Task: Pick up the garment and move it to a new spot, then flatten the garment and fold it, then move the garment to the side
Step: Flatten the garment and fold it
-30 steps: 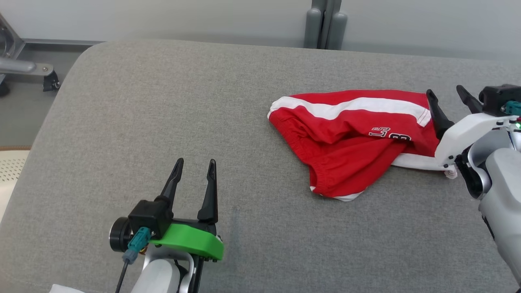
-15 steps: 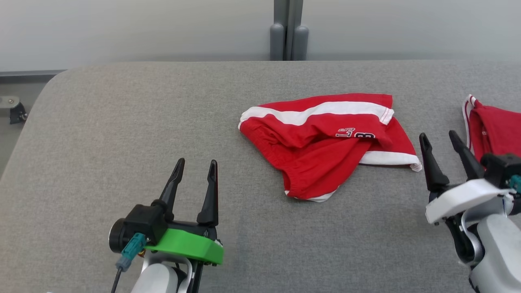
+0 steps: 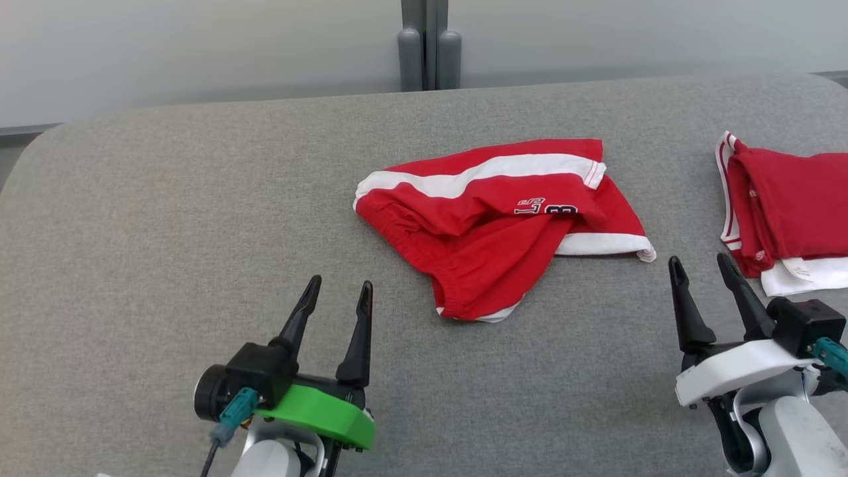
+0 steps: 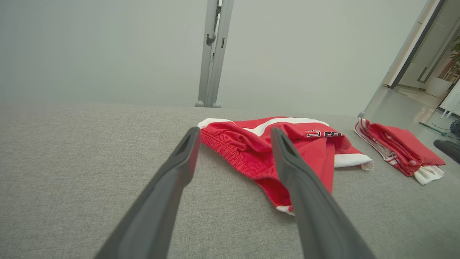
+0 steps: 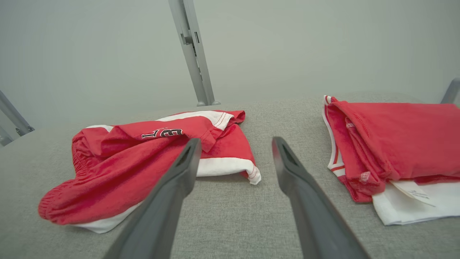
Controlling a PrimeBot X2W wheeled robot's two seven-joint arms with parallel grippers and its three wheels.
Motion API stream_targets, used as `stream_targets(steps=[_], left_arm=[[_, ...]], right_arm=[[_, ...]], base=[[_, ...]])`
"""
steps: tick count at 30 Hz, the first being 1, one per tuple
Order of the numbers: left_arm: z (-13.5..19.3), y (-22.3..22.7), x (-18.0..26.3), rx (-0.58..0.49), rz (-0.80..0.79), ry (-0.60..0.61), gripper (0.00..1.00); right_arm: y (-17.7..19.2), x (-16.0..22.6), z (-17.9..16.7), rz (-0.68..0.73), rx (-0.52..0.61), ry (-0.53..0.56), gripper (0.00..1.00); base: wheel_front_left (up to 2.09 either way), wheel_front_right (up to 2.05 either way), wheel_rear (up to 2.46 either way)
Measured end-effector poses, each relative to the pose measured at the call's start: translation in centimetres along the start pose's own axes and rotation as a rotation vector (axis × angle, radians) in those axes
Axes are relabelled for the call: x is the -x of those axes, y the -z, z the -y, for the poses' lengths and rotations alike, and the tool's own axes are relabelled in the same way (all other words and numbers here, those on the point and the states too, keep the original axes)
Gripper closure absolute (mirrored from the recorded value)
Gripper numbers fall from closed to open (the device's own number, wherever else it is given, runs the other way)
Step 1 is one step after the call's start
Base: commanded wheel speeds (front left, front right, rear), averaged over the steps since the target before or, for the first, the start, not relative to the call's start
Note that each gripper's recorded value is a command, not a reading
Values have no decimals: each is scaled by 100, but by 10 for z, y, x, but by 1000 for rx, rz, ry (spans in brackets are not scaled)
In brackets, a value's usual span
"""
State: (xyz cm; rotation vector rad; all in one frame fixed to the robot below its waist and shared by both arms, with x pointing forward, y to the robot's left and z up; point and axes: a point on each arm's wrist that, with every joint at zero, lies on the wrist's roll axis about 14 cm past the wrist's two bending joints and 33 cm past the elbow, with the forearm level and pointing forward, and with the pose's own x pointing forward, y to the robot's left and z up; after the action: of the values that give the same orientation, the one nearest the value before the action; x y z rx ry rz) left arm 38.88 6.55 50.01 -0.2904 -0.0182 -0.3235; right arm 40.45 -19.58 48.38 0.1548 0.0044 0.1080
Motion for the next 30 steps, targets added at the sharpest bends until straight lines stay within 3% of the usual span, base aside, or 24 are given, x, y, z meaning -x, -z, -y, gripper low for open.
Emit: stream_targets(steps=[10, 15, 30], left_arm=[[33, 86, 2, -176, -277, 220, 0], [44, 108, -7, -242, -349, 311, 0], [62, 127, -34, -215, -402, 376, 0]], right_arm=[[4, -2, 14, -11, 6, 35, 0], [4, -1, 24, -14, 9, 63, 0], [16, 8, 44, -60, 2, 119, 0]], base=[[0, 0, 0], [0, 0, 0], [0, 0, 0]])
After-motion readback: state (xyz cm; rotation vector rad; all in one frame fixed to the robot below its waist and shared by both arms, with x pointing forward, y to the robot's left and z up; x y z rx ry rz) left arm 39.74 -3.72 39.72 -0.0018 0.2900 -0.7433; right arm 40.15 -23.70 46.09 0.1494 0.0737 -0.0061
